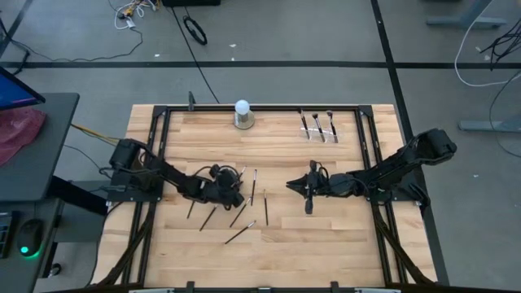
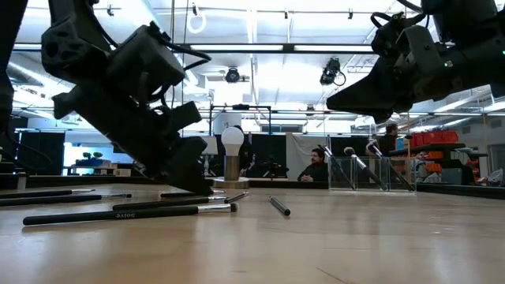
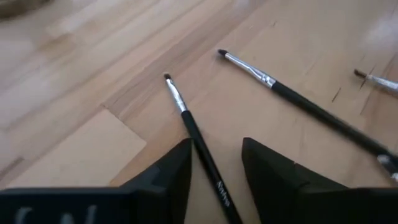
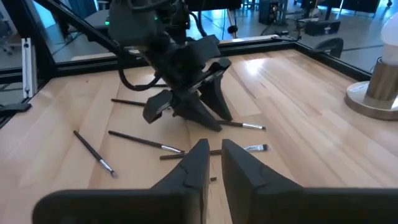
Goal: Put items in baskets/containers
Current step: Put the silver eyeshadow brush into the transparent organizer
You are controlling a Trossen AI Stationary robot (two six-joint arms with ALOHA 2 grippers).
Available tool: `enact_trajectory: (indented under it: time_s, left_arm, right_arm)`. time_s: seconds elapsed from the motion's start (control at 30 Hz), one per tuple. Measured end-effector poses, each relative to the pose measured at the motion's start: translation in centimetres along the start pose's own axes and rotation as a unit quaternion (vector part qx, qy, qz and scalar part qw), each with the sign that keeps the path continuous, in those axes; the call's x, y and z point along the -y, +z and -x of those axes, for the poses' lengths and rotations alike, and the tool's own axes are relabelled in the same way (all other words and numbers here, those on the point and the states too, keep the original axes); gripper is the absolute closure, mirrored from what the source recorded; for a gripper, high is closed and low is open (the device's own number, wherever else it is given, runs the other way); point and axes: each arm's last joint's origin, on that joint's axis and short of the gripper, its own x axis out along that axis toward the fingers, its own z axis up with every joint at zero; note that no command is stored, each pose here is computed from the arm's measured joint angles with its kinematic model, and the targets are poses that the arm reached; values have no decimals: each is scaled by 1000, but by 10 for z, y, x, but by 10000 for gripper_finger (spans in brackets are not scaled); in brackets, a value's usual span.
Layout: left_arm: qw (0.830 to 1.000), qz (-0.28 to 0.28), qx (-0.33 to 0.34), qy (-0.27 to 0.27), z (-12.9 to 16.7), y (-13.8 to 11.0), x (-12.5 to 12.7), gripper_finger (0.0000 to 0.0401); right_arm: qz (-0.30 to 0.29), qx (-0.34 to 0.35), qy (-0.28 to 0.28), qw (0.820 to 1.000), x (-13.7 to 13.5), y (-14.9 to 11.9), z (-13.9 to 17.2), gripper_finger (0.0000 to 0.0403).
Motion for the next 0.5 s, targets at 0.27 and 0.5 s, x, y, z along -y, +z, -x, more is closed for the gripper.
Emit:
enact_trajectory:
  time_s: [0.27, 0.5]
  left_arm:
    - [1000, 24, -16, -2, -5, -7, -17, 341]
    - [1000, -9, -17, -8, -5, -8, -19, 387]
  right_arm:
    - [0, -1, 0, 1000, 0, 0, 0, 360]
    - [-1, -1, 0, 1000, 0, 0, 0, 360]
